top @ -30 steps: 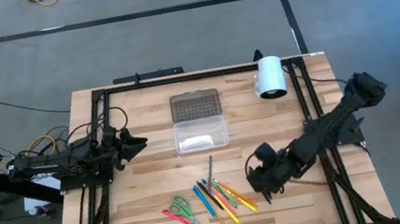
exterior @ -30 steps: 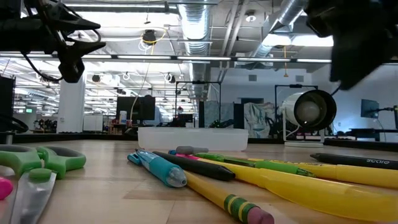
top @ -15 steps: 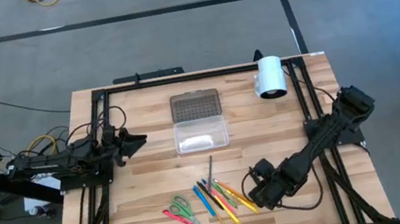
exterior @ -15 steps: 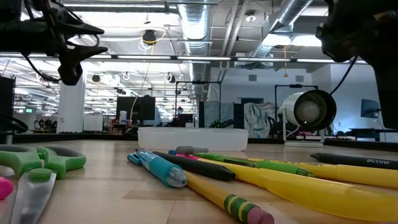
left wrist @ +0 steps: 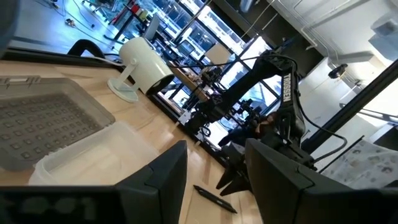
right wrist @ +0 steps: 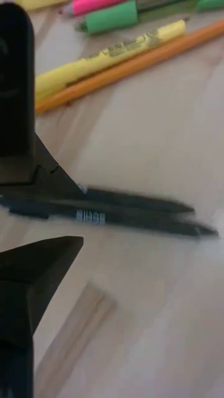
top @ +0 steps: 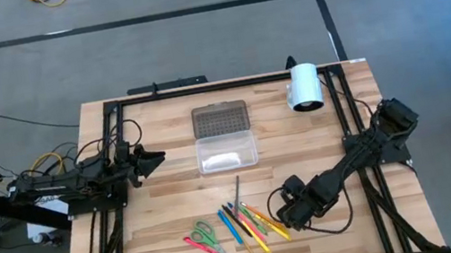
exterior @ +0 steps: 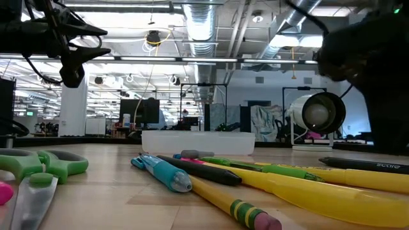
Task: Pick & place school supplies into a supply box
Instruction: Put the black pen into the supply box
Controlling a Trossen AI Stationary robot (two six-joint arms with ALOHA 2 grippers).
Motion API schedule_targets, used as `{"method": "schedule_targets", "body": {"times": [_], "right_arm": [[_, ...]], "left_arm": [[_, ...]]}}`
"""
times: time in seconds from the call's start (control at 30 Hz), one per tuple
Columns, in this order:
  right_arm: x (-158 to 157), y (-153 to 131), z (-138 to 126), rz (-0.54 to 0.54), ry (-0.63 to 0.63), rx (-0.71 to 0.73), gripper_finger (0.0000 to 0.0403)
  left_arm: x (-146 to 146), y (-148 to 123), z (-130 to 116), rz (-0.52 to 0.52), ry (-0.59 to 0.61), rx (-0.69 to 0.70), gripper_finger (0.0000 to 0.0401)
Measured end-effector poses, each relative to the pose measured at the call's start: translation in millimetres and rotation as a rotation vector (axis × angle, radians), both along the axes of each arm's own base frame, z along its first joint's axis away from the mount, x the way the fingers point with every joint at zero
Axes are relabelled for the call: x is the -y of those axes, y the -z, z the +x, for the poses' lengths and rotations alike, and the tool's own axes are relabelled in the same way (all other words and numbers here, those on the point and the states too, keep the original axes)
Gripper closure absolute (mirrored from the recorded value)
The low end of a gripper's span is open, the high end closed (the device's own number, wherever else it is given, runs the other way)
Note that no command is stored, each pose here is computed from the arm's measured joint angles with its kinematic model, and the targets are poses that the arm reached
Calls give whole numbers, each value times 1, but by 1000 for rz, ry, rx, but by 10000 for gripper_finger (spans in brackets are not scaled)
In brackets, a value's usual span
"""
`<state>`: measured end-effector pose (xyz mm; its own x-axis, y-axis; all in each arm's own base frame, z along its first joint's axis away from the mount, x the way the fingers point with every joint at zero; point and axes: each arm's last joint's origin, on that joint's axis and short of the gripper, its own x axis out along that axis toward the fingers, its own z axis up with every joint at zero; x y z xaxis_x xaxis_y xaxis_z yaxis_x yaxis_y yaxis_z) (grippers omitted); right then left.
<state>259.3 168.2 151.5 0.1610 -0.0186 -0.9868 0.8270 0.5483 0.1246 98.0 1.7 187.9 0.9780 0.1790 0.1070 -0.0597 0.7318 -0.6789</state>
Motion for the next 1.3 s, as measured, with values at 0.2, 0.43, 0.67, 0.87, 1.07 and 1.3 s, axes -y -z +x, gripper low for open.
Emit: {"method": "schedule_targets", "body": {"times": [0.2,0.43,0.67,0.87,1.07,1.3], "right_arm": [[-4,18,10,59,-29,-22,305],[-5,19,10,60,-25,-30,305],[-1,15,10,57,-21,-22,305],[-2,14,13,74,-68,-11,305],[-3,5,15,90,-99,27,305],[2,-1,10,62,-113,-2,305]], "left_arm": [[0,0,0,0,0,-1,248],[0,1,0,1,0,-10,248],[-1,2,0,1,-21,-22,248],[-1,3,0,5,-22,-33,248],[-1,3,0,5,-23,-36,248],[-1,4,0,5,-26,-42,248]]}}
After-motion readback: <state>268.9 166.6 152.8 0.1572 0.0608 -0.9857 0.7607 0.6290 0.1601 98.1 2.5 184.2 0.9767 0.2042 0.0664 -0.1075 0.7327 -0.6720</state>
